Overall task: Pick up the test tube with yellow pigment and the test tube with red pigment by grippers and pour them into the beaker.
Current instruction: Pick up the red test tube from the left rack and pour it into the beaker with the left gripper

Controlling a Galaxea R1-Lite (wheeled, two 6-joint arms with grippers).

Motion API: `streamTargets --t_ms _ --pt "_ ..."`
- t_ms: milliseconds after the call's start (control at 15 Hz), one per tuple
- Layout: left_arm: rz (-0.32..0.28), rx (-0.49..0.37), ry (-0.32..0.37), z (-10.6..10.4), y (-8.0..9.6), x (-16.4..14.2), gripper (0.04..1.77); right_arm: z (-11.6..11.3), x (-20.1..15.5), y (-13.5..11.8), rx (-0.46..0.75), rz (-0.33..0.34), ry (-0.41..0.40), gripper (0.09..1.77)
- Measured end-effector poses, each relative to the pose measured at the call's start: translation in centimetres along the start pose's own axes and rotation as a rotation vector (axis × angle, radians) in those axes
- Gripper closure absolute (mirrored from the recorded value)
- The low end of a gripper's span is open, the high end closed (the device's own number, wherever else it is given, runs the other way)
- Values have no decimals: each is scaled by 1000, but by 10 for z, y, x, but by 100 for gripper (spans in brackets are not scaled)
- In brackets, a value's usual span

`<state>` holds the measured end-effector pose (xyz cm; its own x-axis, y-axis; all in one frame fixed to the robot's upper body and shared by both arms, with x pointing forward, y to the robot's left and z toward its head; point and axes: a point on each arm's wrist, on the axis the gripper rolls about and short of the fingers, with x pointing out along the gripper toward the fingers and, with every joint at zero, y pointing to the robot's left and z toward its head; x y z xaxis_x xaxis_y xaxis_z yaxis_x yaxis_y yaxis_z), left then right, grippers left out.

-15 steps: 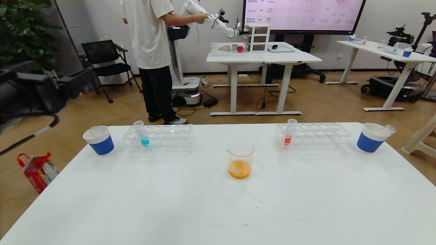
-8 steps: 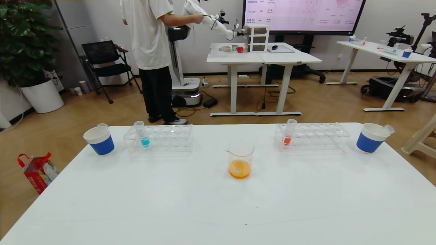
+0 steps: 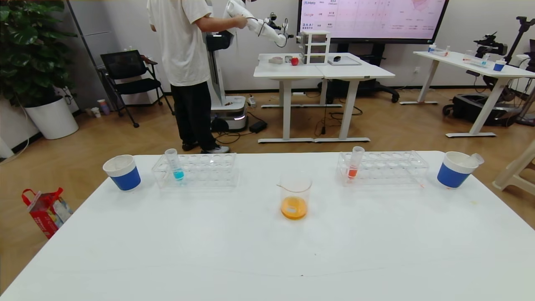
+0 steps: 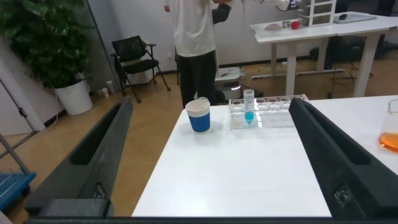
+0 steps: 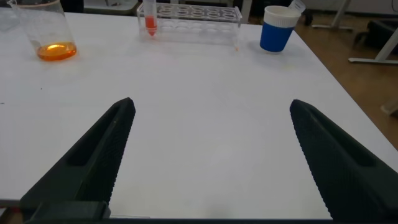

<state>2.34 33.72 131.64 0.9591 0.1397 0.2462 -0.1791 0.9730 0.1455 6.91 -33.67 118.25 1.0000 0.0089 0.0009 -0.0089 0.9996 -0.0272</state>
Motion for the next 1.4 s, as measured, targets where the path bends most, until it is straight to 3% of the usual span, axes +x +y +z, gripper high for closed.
streamTargets --t_ms 200,467,600,733,933,1400 --pt "-39 8 -38 -27 -5 -10 7 0 0 0 0 0 0 12" --pt "-66 -3 -78 -60 -13 0 7 0 0 0 0 0 0 12" --pt "-85 -4 -38 -89 -21 9 7 0 0 0 0 0 0 12" --pt "-113 -74 87 -118 -27 12 7 0 0 0 0 0 0 12" --pt "-176 -137 236 -137 -31 10 7 0 0 0 0 0 0 12" --pt "-174 -155 236 -138 -31 10 7 0 0 0 6 -1 0 12"
